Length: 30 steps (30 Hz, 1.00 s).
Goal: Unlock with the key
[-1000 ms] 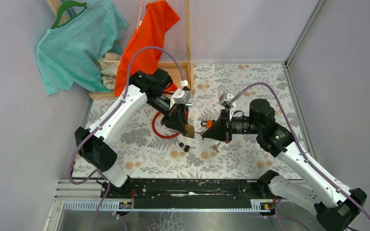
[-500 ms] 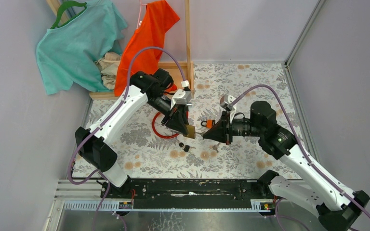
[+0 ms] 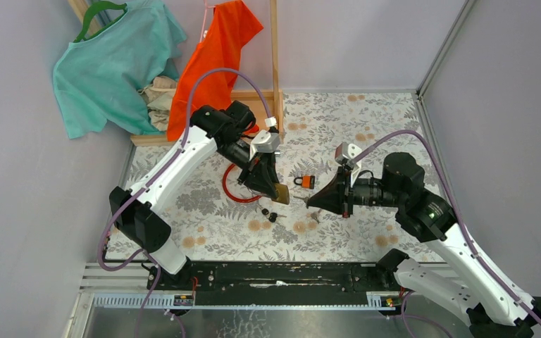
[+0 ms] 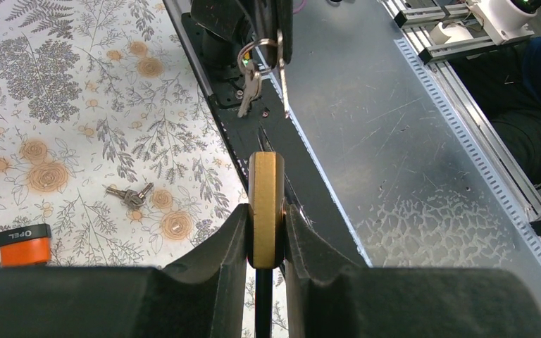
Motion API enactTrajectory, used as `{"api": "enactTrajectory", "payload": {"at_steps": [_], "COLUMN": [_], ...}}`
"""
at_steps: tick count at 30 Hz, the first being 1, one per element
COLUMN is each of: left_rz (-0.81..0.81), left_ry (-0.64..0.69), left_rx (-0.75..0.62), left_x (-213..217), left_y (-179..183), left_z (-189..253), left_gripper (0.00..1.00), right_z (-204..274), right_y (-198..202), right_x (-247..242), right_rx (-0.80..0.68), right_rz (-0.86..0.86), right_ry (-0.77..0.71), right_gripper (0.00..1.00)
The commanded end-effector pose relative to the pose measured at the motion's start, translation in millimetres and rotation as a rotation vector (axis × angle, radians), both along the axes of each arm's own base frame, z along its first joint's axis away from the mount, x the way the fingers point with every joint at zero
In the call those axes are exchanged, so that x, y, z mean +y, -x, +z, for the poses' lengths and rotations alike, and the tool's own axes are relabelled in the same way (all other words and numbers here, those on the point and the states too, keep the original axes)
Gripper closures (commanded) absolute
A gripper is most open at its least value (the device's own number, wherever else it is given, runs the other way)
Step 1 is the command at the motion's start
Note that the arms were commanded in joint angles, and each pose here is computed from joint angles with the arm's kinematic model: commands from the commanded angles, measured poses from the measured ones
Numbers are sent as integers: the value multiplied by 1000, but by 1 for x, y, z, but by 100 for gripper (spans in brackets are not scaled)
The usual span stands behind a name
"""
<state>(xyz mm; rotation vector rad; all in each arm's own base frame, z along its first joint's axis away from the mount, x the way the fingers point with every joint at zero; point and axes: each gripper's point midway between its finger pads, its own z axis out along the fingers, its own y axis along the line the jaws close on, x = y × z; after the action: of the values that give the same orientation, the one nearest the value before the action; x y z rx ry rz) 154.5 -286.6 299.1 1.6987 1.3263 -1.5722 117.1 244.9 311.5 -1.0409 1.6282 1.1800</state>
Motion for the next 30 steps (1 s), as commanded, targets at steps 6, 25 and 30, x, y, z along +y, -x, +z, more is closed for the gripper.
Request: {"api": "enactTrajectory", "payload": {"at_steps": [6,25,30], "left_rz": [-30,-35,-34], "left_ry": [105,106,106], "left_rx": [-10,-2,-4], "left_x": [-8,-10,-10], "left_y": [7,6,6], "left_z": [25,26,27], "left_gripper": [100,100,100], "right_z": [13,17,13], "right_y": [0,-11,-10], "right_x": [1,11,11], "right_rx": [-46,-60,-49], "right_rz": [8,14,20], "right_ry": [-12,-29,-21], "right_gripper": [100,100,100]}}
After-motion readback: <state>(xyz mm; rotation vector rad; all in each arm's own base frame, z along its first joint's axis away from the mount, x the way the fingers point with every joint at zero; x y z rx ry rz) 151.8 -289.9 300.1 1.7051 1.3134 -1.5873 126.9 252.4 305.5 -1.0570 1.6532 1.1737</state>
